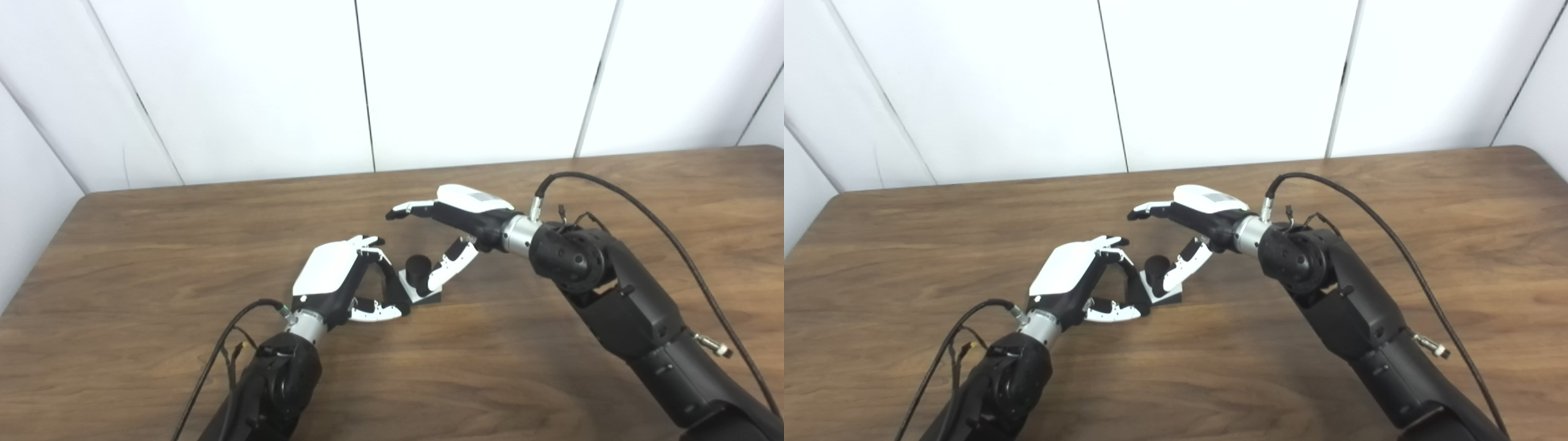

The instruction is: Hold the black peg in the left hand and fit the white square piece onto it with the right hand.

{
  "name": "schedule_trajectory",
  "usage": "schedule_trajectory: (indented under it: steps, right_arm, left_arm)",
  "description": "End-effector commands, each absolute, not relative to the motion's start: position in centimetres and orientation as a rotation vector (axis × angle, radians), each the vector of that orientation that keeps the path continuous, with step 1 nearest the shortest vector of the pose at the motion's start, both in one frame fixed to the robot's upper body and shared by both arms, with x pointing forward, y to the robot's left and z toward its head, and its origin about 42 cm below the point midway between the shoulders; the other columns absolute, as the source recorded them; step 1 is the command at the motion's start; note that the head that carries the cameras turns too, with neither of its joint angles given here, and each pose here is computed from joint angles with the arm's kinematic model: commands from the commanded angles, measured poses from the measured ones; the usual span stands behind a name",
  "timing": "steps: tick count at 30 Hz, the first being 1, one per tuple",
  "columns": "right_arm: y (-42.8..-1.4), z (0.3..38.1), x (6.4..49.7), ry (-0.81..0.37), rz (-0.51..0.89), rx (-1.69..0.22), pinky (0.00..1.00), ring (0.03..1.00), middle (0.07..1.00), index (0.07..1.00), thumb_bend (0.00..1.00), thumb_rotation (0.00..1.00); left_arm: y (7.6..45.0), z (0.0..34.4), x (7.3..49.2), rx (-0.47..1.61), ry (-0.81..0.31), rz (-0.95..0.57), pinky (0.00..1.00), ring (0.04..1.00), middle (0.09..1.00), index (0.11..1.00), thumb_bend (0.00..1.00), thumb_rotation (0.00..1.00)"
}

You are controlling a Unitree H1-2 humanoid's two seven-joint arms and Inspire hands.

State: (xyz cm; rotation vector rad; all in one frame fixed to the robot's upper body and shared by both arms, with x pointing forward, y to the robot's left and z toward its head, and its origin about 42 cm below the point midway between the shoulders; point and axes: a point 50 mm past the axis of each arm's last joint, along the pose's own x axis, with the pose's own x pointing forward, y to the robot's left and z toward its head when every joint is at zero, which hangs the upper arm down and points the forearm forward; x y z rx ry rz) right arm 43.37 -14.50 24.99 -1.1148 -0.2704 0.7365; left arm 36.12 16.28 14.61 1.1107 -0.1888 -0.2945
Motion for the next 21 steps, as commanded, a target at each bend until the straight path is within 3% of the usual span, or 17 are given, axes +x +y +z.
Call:
schedule_trajectory:
  steps: [1,10,14,15,16,21]
  right_arm:
    - [-14.4,27.6,43.8,-0.352,0.691,-1.119,0.95,0.924,0.897,0.878,0.94,0.35]
    - [-14.5,28.0,44.0,-0.353,0.673,-1.092,0.94,0.924,0.906,0.924,0.97,0.37]
    - [-15.0,28.7,44.3,-0.342,0.648,-1.069,0.92,0.944,0.935,0.983,1.00,0.48]
    - [-15.1,28.8,44.3,-0.339,0.644,-1.065,0.90,0.948,0.943,0.994,1.00,0.51]
    - [-15.4,29.1,44.4,-0.340,0.632,-1.063,0.89,0.949,0.946,0.997,1.00,0.52]
    - [-16.9,30.1,44.6,-0.369,0.573,-1.018,0.76,0.910,0.936,0.984,1.00,0.68]
  left_arm:
    - [16.8,14.4,36.4,1.160,-0.179,-0.289,0.90,0.926,0.888,0.541,0.80,0.27]
    - [16.6,14.5,36.6,1.148,-0.181,-0.289,0.93,0.933,0.894,0.546,0.79,0.26]
    - [16.7,14.5,36.6,1.149,-0.179,-0.287,0.92,0.932,0.892,0.547,0.79,0.25]
    - [16.7,14.5,36.6,1.149,-0.181,-0.287,0.92,0.933,0.892,0.514,0.63,0.15]
    - [16.8,14.4,36.6,1.148,-0.182,-0.286,0.92,0.933,0.892,0.502,0.58,0.12]
    - [16.8,14.3,36.7,1.150,-0.189,-0.282,0.92,0.930,0.890,0.490,0.52,0.08]
